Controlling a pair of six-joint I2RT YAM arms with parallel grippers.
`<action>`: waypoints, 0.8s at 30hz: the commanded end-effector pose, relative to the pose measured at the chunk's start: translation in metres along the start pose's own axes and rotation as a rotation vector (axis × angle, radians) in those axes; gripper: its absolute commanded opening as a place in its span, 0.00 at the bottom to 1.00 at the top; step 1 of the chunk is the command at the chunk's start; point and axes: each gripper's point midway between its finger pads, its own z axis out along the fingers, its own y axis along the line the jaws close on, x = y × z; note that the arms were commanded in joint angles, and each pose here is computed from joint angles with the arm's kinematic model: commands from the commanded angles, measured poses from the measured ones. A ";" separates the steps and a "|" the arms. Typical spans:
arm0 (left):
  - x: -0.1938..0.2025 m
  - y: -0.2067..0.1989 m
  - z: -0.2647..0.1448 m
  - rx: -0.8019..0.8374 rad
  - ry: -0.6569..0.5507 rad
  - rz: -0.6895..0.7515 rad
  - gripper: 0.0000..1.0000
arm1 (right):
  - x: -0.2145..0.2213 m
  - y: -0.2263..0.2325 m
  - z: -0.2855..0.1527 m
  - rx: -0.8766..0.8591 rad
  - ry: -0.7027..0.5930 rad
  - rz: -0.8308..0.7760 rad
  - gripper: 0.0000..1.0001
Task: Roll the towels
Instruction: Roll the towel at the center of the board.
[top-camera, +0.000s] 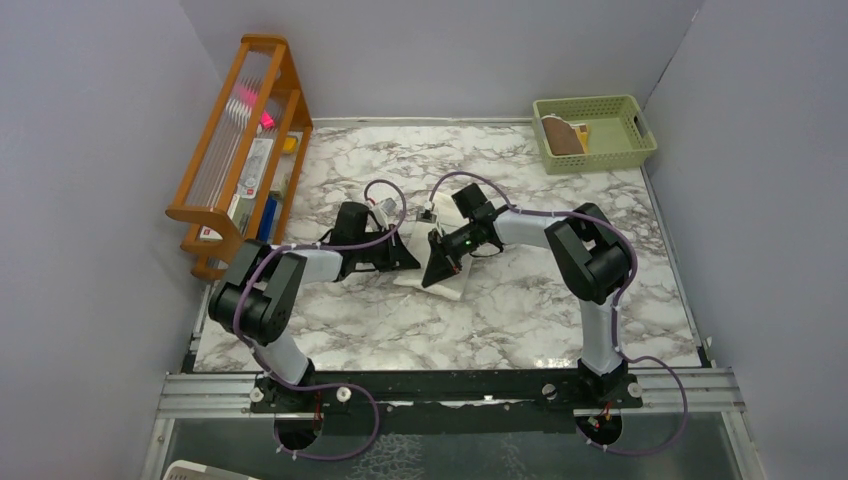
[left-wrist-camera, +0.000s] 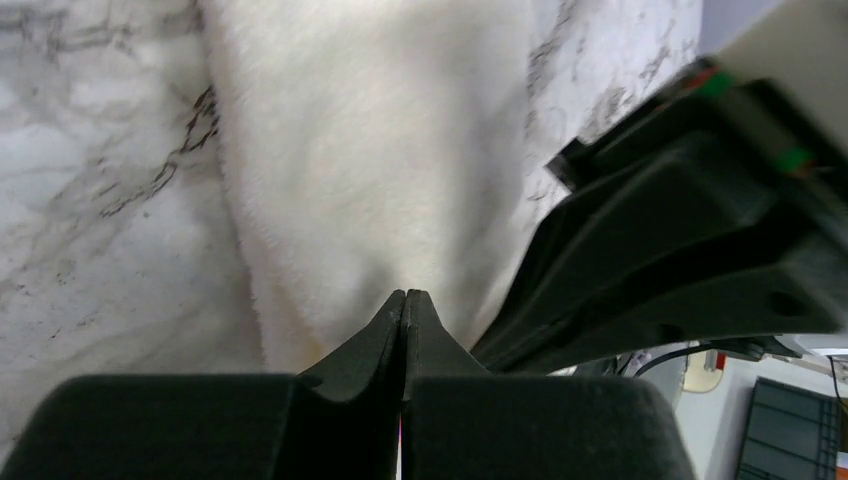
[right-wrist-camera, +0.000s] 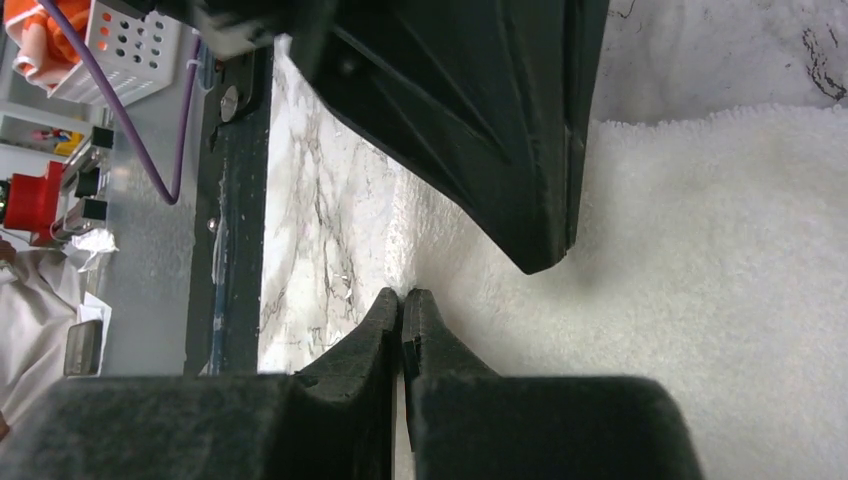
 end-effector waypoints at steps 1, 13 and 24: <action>0.016 0.007 0.006 0.025 0.048 -0.034 0.00 | -0.013 0.008 -0.008 -0.027 -0.039 -0.038 0.01; 0.009 0.045 -0.019 -0.208 0.080 -0.013 0.00 | -0.013 0.005 -0.016 -0.023 -0.069 -0.033 0.01; -0.055 -0.003 -0.058 -0.096 -0.012 0.127 0.00 | -0.009 -0.014 -0.015 0.016 -0.070 0.026 0.01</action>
